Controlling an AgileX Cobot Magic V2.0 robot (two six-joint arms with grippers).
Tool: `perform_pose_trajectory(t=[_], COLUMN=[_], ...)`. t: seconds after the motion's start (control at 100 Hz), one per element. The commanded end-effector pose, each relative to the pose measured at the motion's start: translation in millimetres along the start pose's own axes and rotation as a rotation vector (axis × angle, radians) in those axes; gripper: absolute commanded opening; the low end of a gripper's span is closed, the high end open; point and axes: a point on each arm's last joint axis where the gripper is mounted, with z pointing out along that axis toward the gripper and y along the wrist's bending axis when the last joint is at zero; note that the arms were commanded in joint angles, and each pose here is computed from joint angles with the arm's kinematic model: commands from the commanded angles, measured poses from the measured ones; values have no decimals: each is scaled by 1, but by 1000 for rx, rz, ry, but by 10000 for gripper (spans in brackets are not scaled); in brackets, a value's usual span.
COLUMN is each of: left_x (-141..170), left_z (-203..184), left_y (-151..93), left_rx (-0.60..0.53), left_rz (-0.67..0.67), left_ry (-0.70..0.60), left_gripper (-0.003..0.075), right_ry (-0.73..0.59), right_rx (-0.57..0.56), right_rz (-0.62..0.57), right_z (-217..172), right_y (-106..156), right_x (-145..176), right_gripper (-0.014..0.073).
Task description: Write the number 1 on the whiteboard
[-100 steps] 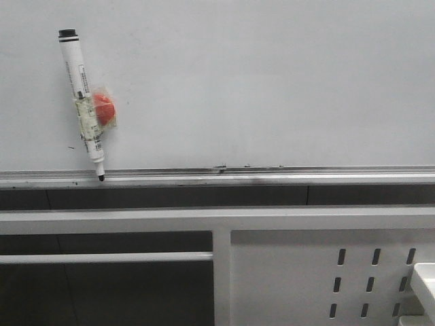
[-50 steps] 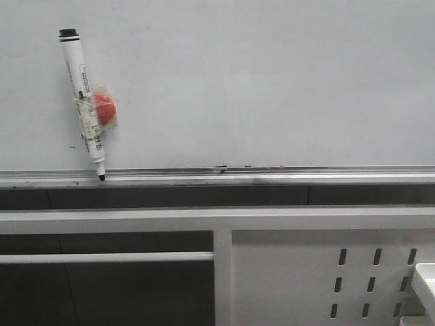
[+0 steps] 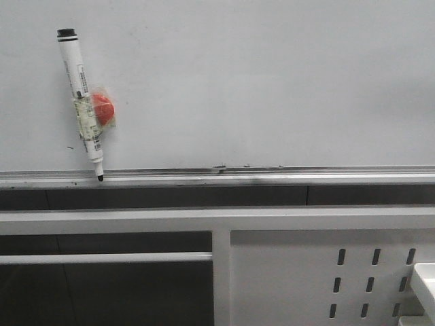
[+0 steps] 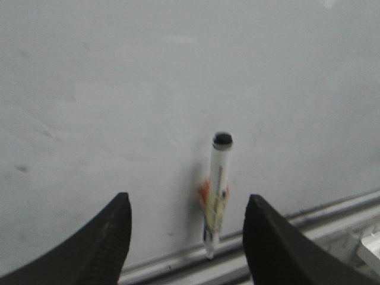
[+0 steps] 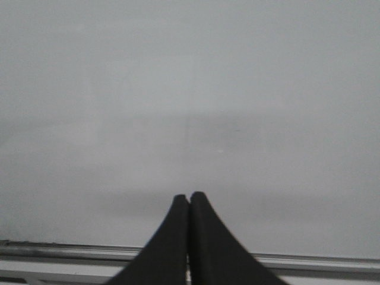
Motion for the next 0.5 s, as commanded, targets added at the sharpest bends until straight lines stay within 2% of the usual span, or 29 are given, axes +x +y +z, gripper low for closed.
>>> perform_pose_trajectory(t=[0.0, 0.11, 0.23, 0.35, 0.49], left_x=[0, 18, 36, 43, 59], left_z=[8, 21, 40, 56, 73], left_y=[-7, -12, -15, -21, -18], left_rx=[58, 99, 102, 121, 59], left_rz=[-30, -30, -23, -21, -68], left_ry=[-87, -80, -26, -104, -136], left_gripper=[389, 383, 340, 335, 335], right_ry=[-113, -126, -149, -163, -173], right_rx=[-48, -128, -214, -285, -328], right_rz=[-41, -48, -54, -57, -58], right_z=[-1, -2, -4, -5, -7], right_y=[5, 11, 18, 24, 27], right_x=[-18, -19, -21, -22, -23], right_gripper=[-69, -69, -69, -69, -69])
